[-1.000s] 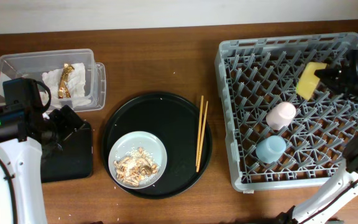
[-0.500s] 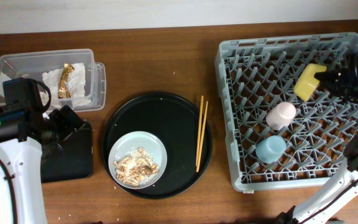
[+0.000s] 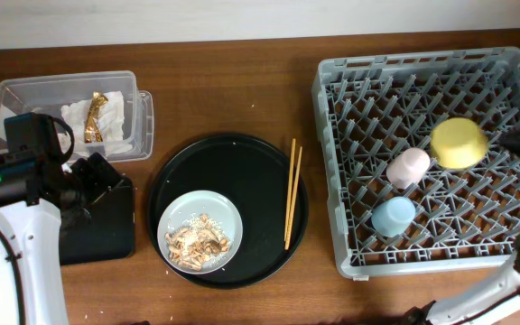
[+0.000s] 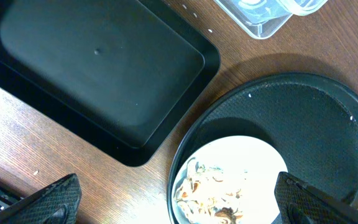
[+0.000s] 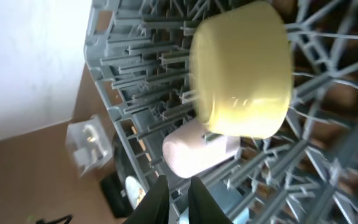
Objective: Sort waste into correct bins and load items into the dishwasher rack
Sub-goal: 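Carry the yellow bowl with the right gripper into the rack's back corner, release, then move the right gripper to the chopsticks on the tray and grasp them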
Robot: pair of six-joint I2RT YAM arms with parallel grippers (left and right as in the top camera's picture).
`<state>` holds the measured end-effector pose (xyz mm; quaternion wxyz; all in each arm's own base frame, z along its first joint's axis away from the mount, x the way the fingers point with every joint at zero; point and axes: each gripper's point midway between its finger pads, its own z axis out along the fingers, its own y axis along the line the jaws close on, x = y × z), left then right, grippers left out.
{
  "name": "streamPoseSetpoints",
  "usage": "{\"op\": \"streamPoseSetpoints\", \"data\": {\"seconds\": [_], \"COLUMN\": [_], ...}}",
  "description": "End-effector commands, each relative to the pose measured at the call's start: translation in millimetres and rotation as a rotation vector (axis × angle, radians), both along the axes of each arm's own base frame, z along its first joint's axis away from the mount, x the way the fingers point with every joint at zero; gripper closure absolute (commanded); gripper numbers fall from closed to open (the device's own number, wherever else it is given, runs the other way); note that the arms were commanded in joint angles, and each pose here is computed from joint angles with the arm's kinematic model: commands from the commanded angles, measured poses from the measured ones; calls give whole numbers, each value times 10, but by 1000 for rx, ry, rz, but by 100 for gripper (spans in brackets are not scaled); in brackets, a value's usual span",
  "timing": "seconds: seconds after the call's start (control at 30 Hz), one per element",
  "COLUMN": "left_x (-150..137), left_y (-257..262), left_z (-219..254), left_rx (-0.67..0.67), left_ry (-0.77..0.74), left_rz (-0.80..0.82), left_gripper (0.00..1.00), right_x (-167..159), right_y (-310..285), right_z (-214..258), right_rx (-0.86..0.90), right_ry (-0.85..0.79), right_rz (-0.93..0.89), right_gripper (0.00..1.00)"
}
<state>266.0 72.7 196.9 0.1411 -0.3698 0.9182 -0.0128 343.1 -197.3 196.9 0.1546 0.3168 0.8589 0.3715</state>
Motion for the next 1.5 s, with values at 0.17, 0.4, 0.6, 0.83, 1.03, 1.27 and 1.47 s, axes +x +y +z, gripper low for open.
{"op": "streamPoseSetpoints", "data": {"seconds": [0.17, 0.4, 0.6, 0.83, 1.03, 1.27, 1.47], "left_x": [-3, -3, -3, -3, -4, -4, -3], "left_y": [23, 23, 23, 23, 23, 23, 23], "left_z": [-8, -9, -8, -9, -9, -9, -9], "left_rx": [2, 2, 2, 2, 2, 2, 2], "left_ry": [3, 3, 3, 3, 3, 3, 3], "left_rz": [18, 18, 18, 18, 18, 18, 18], "left_gripper": [1, 1, 1, 1, 1, 1, 1], "right_x": [292, 606, 527, 543, 409, 132, 87], "right_y": [287, 683, 392, 397, 142, -308, -154], "right_z": [313, -214, -555, -835, -1052, -860, -425], "right_rx": [-395, -622, -689, -630, -689, -746, -687], "right_ry": [71, 262, 423, 445, 596, 683, 587], "right_rz": [14, 143, 75, 141, 29, -146, -167], "right_gripper": [84, 91, 96, 96, 96, 96, 96]}}
